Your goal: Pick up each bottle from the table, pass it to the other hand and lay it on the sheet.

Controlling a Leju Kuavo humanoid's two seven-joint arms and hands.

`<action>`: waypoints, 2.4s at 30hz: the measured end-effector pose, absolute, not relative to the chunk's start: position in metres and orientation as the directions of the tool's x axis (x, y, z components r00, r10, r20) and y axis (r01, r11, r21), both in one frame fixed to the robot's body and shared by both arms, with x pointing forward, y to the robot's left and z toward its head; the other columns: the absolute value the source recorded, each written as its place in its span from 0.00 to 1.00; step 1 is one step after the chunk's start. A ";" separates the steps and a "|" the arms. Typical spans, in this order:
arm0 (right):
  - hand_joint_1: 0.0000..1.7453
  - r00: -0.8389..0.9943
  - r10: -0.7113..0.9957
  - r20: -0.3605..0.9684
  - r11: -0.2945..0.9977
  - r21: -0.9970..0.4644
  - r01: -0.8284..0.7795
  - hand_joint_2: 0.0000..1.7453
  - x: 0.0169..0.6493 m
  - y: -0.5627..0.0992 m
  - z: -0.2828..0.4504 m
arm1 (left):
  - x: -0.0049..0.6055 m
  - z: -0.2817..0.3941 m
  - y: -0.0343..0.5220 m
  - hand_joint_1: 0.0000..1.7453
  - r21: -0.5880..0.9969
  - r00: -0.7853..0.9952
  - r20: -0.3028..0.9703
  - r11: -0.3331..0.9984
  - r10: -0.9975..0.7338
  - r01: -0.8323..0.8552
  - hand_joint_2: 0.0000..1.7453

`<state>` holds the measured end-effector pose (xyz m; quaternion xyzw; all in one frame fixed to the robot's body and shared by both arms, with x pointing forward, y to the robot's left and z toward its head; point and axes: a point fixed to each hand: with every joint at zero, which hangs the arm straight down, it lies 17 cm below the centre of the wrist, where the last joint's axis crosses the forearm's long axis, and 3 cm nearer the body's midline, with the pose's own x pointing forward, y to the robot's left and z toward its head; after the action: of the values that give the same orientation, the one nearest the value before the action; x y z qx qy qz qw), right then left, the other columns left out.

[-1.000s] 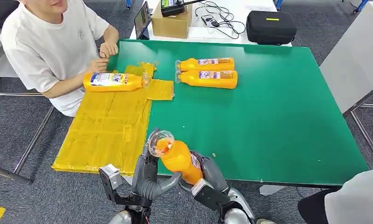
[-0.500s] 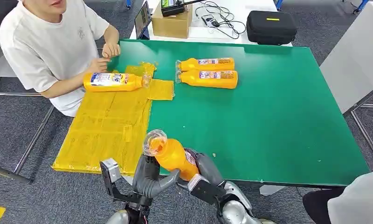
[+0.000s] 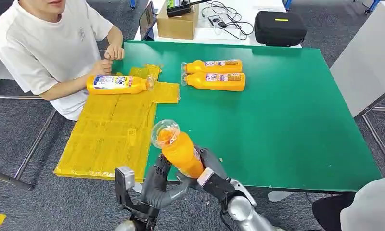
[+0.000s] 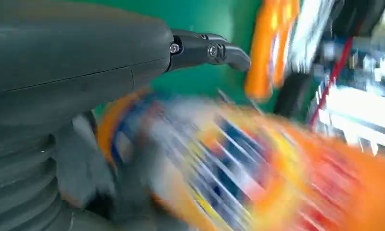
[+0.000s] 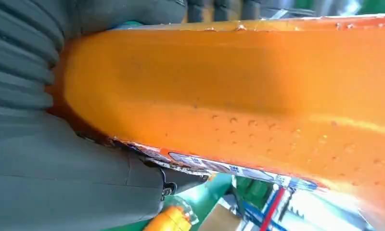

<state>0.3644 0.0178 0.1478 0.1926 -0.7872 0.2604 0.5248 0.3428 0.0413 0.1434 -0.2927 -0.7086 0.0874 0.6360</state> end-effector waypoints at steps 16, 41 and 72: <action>1.00 -0.346 -0.005 0.938 0.845 -0.181 -0.503 0.00 0.378 0.022 0.144 | 0.362 0.130 0.049 0.00 -0.501 -0.019 0.858 0.845 0.513 0.189 1.00; 1.00 -0.324 0.158 0.933 0.807 -0.311 -0.501 1.00 0.383 0.024 0.092 | 0.359 0.163 0.053 0.00 -0.582 -0.051 0.792 0.777 0.609 0.240 1.00; 1.00 -0.494 0.435 0.753 0.659 -0.640 -0.395 0.00 0.396 0.033 0.085 | 0.357 0.143 0.075 0.00 -0.556 -0.066 0.818 0.815 0.571 0.165 1.00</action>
<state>0.3961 0.0330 0.0847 -0.0133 -0.7594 0.4124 0.5030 0.3571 0.0750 0.1425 -0.2586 -0.7122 0.1604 0.6326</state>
